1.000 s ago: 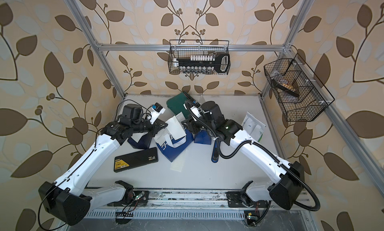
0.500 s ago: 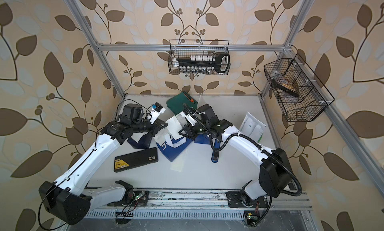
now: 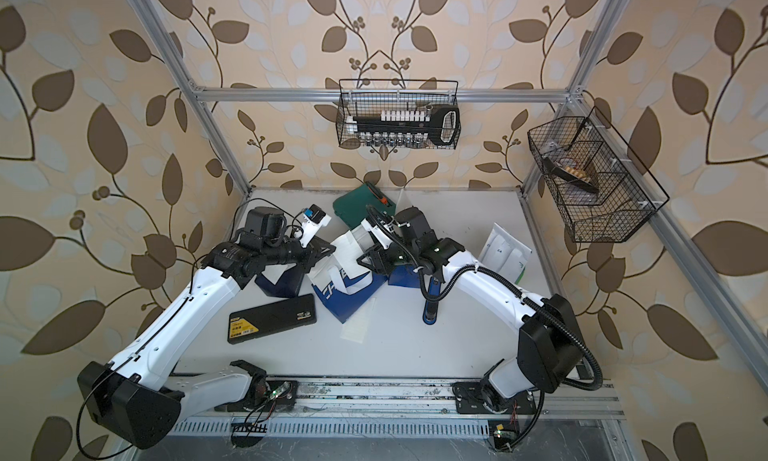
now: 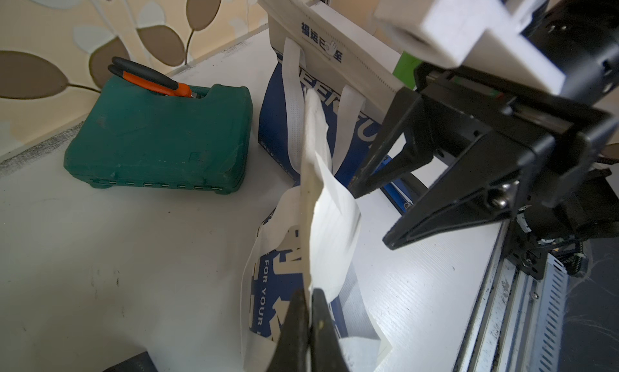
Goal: Staple the receipts to the bags
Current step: Hold the receipt from the takeout bag.
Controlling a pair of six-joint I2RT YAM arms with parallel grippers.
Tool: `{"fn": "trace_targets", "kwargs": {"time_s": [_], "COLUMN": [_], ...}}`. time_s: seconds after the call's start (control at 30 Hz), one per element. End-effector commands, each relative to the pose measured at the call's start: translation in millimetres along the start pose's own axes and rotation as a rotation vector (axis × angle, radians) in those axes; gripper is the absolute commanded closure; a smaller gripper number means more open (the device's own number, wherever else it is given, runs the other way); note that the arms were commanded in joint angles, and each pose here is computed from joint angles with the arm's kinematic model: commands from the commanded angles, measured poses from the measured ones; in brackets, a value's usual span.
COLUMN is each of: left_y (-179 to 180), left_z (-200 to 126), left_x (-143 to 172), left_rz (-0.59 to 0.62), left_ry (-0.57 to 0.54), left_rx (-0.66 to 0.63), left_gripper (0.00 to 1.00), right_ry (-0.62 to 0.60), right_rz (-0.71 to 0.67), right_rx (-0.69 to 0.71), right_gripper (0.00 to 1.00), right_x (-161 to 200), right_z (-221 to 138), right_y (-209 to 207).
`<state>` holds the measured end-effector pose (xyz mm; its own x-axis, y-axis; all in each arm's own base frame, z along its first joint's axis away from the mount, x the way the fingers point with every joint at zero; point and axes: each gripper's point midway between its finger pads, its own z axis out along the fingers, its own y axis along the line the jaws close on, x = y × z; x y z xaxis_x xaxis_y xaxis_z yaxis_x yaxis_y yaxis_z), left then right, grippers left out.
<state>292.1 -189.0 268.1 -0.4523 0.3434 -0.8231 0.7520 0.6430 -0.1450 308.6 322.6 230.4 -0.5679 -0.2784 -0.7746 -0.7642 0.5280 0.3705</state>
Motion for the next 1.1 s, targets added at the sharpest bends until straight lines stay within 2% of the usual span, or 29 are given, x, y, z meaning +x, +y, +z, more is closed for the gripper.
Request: {"fn": "trace_targets", "kwargs": {"time_s": [0.0, 0.23, 0.37, 0.47, 0.63, 0.73, 0.93, 1.07], "left_y": [-5, -5, -5, -5, -4, -7, -11, -10], "left_z": [-2, -1, 0, 0, 0, -2, -4, -5], "left_x": [-4, -3, -2, -2, -1, -3, -5, -4], "left_rz": [0.017, 0.015, 0.014, 0.013, 0.016, 0.021, 0.011, 0.011], "left_ry": [0.002, 0.005, 0.008, 0.007, 0.010, 0.005, 0.000, 0.001], "left_rx": [0.019, 0.021, 0.020, 0.020, 0.018, 0.028, 0.045, 0.039], "left_gripper": [1.00, 1.00, 1.00, 1.00, 1.00, 1.00, 0.69, 0.65], "right_ry": [-0.026, -0.019, -0.010, -0.004, 0.003, 0.016, 0.056, 0.054], "right_rz": [-0.041, -0.032, -0.019, -0.010, 0.003, 0.008, 0.012, 0.014], "right_rx": [0.036, -0.076, -0.117, -0.125, -0.128, -0.116, -0.112, -0.121], "right_gripper": [0.54, 0.55, 0.61, 0.70, 0.95, 1.00, 1.00, 1.00], "right_x": [-15, -16, -14, -11, -5, 0, 11, 8], "right_z": [0, 11, 14, 12, 6, 5, 13, 16], "right_y": [-7, 14, 24, 26, 29, 27, 23, 25]}}
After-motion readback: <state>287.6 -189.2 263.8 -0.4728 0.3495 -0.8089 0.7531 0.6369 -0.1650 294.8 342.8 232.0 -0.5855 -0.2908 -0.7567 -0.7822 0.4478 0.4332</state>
